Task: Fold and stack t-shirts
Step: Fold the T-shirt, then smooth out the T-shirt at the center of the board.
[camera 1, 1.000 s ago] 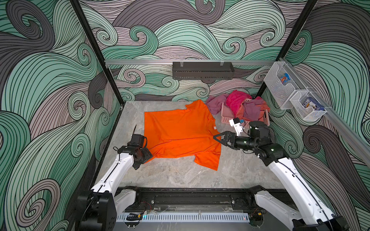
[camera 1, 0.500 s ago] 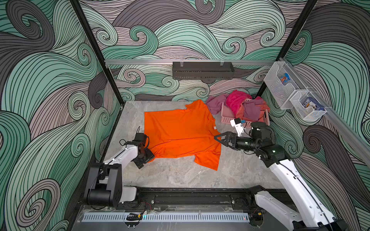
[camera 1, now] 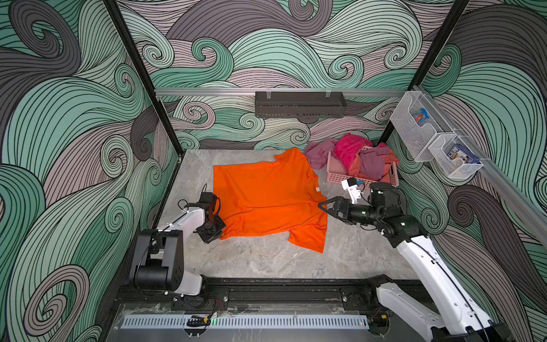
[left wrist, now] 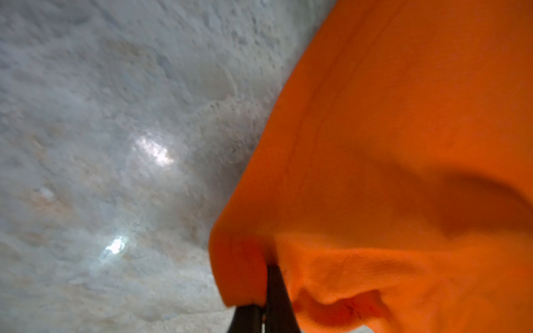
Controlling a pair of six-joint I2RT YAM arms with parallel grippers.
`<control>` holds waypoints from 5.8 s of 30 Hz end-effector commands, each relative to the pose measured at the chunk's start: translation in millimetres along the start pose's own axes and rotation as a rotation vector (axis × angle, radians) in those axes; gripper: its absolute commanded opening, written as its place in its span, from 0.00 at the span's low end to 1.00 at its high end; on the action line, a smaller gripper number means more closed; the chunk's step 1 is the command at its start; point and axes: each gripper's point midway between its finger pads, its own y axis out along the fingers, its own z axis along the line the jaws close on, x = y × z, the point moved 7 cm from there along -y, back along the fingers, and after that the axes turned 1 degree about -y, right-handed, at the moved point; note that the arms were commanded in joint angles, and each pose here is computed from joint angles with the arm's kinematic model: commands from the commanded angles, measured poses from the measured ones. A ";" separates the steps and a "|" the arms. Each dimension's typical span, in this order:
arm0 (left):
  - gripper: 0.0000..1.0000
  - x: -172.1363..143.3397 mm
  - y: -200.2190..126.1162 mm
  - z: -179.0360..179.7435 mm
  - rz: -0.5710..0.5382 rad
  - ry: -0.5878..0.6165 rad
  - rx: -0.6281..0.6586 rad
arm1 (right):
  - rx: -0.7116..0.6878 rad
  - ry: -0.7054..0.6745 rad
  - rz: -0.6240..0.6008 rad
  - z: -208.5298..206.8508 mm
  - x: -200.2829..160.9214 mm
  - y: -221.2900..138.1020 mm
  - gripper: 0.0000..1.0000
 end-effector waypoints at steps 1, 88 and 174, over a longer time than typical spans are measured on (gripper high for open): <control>0.00 0.1 -26.9 -2.9 -0.011 -0.001 -0.031 | -0.118 0.156 0.015 -41.2 -11.0 6.8 0.80; 0.02 -3.0 -100.9 -19.9 0.090 -0.060 -0.089 | -0.213 0.476 0.505 -79.5 -3.8 46.5 0.12; 0.96 20.0 -84.4 -19.7 0.040 -0.001 -0.286 | -0.348 0.280 0.689 -92.3 4.8 200.7 0.54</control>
